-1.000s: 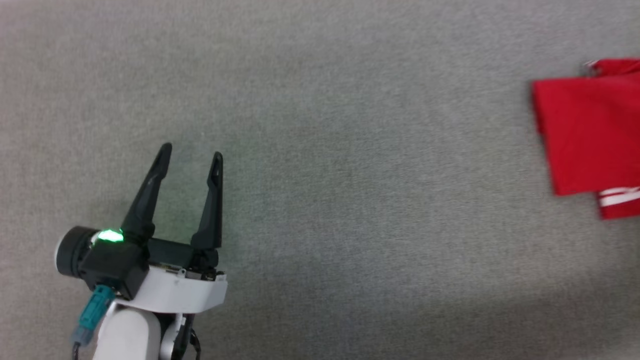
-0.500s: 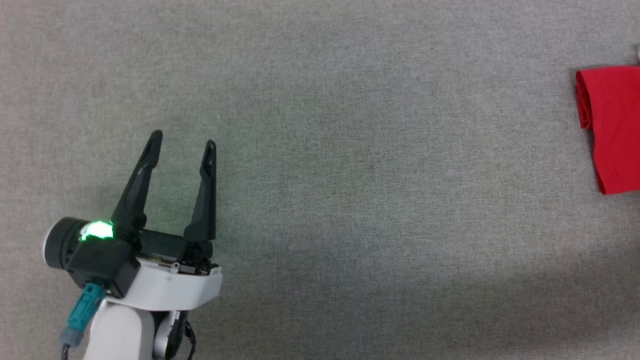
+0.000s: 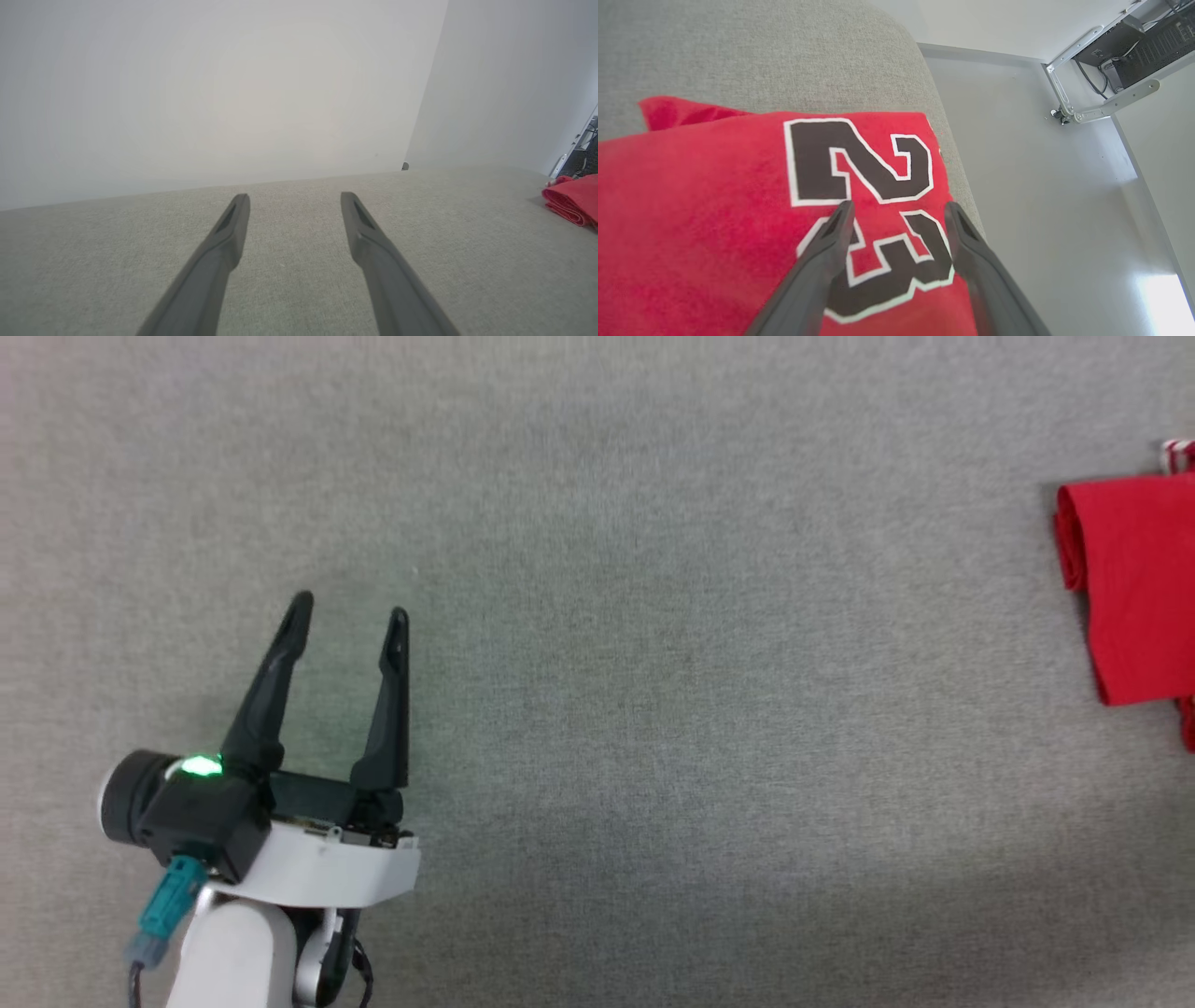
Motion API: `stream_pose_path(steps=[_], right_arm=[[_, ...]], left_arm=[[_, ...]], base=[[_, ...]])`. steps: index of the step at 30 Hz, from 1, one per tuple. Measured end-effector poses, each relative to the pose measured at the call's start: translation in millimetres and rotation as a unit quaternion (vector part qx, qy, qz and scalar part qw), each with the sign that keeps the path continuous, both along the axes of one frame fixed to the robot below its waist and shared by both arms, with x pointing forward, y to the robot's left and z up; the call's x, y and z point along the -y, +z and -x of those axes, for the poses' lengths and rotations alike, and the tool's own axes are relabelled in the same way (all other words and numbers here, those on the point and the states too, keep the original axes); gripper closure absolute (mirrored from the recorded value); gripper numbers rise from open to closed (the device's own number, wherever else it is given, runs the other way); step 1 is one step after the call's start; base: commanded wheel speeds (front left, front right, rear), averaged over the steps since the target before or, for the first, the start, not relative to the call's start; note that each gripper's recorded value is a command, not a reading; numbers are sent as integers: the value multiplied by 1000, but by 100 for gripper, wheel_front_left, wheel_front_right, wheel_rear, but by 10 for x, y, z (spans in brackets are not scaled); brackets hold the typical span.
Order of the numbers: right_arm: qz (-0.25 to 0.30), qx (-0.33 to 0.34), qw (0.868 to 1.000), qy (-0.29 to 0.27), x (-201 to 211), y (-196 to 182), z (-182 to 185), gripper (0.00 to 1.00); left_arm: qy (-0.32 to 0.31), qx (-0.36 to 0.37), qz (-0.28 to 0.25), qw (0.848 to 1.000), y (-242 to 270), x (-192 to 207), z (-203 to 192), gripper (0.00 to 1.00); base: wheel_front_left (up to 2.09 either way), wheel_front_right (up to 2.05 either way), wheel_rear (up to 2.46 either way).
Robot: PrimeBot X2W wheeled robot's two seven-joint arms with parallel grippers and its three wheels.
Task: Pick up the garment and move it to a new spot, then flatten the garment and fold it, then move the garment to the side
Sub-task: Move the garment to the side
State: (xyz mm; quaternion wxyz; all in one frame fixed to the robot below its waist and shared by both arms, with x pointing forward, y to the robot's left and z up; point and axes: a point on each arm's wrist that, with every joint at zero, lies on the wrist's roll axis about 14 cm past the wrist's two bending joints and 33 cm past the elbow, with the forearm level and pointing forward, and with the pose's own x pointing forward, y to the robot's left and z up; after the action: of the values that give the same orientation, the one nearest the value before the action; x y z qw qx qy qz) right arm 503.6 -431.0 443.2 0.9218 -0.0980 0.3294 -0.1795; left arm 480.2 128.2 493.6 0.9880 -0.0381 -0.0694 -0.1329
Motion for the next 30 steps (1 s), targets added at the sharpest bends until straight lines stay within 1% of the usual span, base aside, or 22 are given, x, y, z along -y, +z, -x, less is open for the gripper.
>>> stream_pose_path(steps=[2,5,8,11,16,22,25,28,30], right_arm=[[4,1,1000,8,-32,21,55,0],[-15,15,1000,22,-193,39,98,0],[-34,38,997,58,-502,75,96,0],[-49,62,991,107,-862,122,129,0],[-95,121,973,173,-1474,268,243,0],[-140,193,948,213,-1947,458,499,0],[-137,217,937,236,-2087,538,650,0],[-150,245,928,238,-2157,621,776,0],[-163,268,922,228,-2158,687,842,0]], left_arm=[[1,3,3,1000,55,-4,27,0],[-1,5,3,1000,112,2,87,0],[-1,4,-2,1000,157,-23,164,0],[5,6,-2,1000,225,-67,250,0],[26,7,-1,1000,316,-196,403,0],[44,9,0,999,395,-305,591,0],[56,20,2,998,488,-363,671,0],[63,27,-2,998,534,-397,762,0],[66,27,-2,997,538,-404,820,0]], base=[[0,0,0],[0,0,0],[0,0,0],[0,0,0],[0,0,0],[0,0,0],[0,0,0],[0,0,0],[0,0,0]])
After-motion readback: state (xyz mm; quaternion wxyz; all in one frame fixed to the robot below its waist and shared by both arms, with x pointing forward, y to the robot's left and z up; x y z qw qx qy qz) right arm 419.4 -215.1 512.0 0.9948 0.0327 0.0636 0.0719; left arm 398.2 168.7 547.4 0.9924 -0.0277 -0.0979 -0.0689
